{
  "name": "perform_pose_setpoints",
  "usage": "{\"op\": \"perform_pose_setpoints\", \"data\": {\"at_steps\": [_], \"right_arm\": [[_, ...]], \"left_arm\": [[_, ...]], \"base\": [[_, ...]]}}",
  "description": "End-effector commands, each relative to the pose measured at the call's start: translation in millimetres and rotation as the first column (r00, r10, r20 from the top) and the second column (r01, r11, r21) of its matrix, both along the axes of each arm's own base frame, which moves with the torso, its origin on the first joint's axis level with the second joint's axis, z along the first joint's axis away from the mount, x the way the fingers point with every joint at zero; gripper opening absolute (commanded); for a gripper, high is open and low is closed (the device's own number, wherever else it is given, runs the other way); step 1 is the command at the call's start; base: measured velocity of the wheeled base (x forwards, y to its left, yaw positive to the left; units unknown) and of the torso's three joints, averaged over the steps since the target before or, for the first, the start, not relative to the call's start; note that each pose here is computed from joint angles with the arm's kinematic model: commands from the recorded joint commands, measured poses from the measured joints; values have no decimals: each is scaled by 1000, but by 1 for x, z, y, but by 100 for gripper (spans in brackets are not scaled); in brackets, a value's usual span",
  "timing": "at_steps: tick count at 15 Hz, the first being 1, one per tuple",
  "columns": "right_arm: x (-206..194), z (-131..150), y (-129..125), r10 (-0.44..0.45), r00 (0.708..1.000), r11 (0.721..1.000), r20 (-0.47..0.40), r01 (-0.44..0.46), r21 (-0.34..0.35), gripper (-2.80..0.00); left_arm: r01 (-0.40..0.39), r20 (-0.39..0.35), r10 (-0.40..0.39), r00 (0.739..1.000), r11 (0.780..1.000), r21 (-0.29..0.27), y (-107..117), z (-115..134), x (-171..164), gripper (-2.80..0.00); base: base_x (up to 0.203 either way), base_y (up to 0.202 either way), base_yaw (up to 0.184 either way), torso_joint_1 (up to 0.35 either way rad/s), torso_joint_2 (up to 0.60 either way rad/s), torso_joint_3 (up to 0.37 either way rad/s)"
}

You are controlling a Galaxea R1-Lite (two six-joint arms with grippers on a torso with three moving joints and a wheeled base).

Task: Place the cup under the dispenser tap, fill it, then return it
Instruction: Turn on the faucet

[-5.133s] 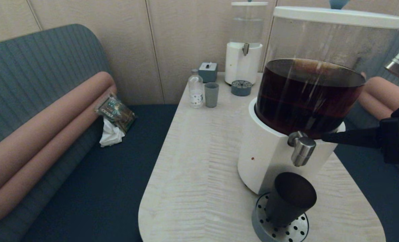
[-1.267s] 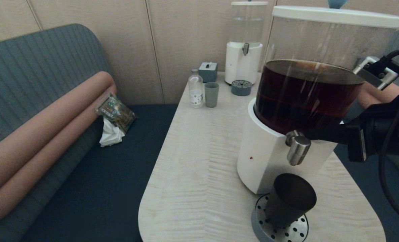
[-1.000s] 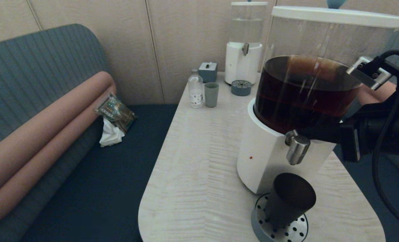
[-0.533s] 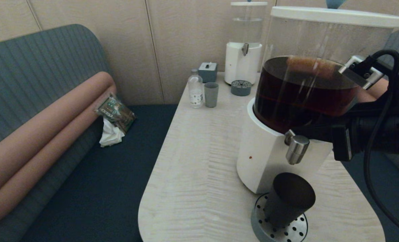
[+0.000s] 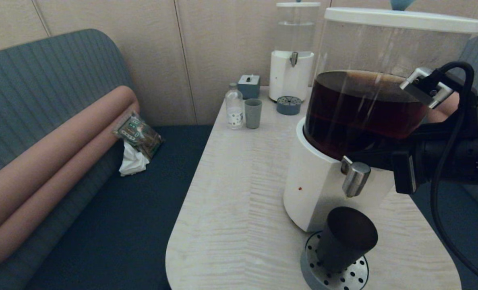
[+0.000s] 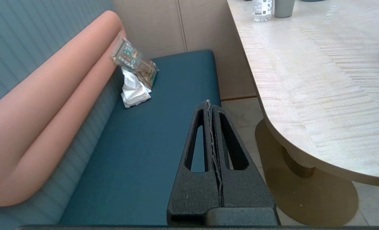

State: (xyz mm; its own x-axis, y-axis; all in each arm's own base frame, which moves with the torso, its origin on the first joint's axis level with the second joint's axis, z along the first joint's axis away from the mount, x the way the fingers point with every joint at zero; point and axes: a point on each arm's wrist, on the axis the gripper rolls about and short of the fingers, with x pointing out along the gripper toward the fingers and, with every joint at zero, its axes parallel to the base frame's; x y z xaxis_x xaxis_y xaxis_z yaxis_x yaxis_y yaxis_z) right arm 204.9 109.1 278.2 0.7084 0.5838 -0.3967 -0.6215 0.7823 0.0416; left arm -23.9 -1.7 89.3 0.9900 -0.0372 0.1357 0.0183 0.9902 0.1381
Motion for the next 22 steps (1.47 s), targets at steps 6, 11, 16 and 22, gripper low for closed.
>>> {"op": "perform_pose_setpoints", "data": {"at_steps": [6,11,16,22], "right_arm": [[-1,1,4,40,999,999,19,-40,-2,-280],[-3,2,3,54,998,999,21,-54,7,-280],[-3,3,2,48,998,999,31,-48,11,-280],[-2,9,-4,12,998,1000,61,-13,25,-280]], "left_arm": [[0,-40,0,999,1000,0,0,-11,3,-280],[0,-40,0,999,1000,-1,0,-11,3,-280],[0,-40,0,999,1000,-1,0,-11,3,-280],[0,-40,0,999,1000,-1,0,-11,3,-280]], "base": [[0,0,0,0,0,0],[0,0,0,0,0,0],[0,0,0,0,0,0],[0,0,0,0,0,0]]}}
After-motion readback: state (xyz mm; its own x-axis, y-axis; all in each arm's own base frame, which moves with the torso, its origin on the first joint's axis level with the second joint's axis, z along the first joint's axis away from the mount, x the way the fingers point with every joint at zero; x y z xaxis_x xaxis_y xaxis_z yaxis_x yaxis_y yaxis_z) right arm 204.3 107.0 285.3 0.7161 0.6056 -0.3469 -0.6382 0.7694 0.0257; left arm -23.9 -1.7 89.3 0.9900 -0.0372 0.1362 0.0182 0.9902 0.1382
